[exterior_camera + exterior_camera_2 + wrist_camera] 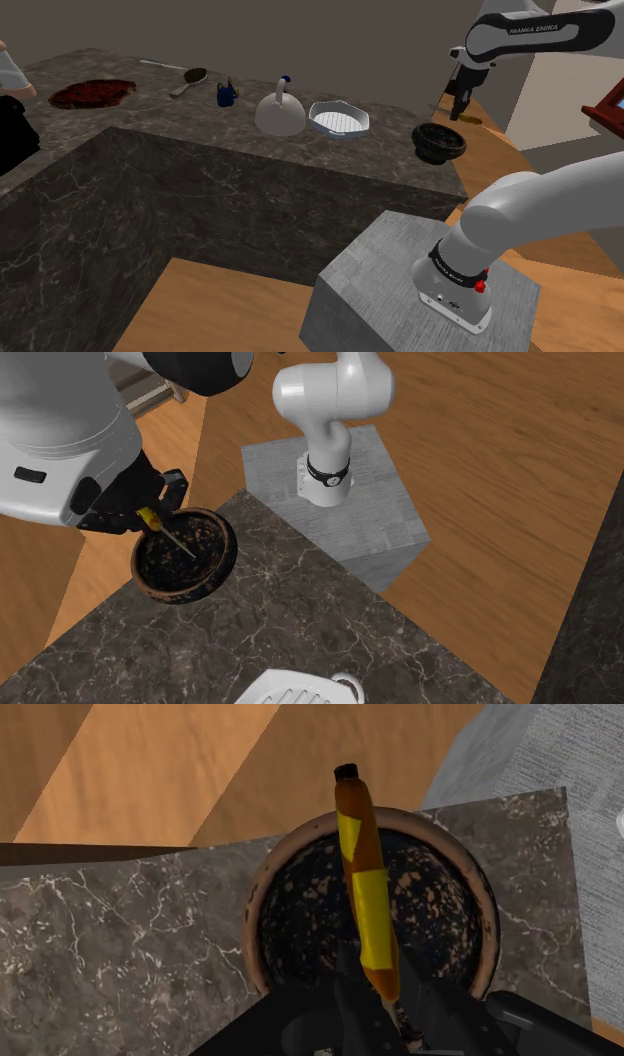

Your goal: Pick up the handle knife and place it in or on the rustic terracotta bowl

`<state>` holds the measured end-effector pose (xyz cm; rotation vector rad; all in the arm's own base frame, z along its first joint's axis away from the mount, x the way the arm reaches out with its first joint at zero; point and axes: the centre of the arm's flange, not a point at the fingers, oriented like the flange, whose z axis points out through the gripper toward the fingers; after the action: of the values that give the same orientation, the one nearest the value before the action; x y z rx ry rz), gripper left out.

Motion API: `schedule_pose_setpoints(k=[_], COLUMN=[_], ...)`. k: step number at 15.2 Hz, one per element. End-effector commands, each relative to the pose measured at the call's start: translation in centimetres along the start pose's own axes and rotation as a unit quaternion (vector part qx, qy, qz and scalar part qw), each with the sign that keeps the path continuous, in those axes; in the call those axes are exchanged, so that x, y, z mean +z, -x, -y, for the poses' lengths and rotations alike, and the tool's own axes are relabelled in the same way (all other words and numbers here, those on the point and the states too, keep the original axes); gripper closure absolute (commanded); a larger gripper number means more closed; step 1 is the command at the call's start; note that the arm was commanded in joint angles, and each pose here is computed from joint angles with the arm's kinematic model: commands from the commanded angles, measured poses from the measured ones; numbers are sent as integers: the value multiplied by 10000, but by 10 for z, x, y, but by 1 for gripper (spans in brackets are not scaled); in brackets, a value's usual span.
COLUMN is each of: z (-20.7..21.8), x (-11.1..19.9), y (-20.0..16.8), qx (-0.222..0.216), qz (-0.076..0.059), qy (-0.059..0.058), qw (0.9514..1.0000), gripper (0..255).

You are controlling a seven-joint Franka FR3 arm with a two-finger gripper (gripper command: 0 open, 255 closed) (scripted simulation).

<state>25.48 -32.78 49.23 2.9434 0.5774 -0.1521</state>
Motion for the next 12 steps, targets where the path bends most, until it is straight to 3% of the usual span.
schedule_pose_setpoints(k=[1, 12], z=[0, 6], x=[10, 57], y=[-2, -8], qx=[-2, -2], qz=[-1, -1], qy=[3, 3], qw=[10000, 10000], gripper=[255, 255])
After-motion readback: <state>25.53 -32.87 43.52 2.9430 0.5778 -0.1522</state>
